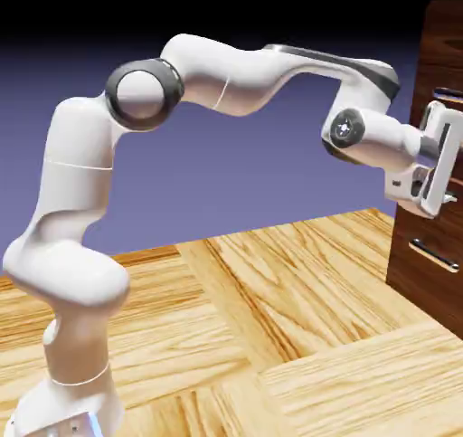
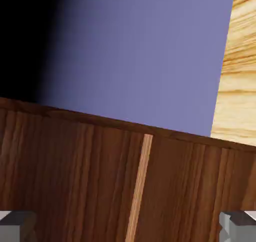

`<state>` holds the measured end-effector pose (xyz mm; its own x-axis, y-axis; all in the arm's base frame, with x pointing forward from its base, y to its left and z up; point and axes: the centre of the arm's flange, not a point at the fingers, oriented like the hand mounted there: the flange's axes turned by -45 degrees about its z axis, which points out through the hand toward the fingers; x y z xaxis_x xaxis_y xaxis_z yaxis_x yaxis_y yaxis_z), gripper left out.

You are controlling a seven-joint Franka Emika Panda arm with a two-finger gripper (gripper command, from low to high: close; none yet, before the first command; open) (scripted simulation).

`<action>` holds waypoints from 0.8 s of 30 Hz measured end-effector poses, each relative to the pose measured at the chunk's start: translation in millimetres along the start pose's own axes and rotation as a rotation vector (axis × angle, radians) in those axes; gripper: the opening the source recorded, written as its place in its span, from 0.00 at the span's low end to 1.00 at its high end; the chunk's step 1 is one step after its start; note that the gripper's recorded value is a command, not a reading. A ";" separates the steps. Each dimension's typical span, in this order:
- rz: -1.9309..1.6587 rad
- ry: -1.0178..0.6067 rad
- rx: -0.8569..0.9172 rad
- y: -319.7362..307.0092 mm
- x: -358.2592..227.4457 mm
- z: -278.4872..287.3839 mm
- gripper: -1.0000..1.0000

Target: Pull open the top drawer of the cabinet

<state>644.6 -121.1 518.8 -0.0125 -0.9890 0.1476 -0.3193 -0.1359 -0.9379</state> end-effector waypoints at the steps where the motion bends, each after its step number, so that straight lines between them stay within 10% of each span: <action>1: 0.015 0.005 0.022 -6.2 -4.6 2.8 1.00; 21: 0.143 -0.037 0.325 -108.1 -106.9 63.8 1.00; 22: 0.145 -0.037 0.324 -108.1 -107.0 69.1 0.00; 24: 0.145 -0.037 0.324 -108.1 -107.0 69.1 0.00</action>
<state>745.9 -4.6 582.6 0.0008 -1.0000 0.0000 0.0000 0.0000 -1.0000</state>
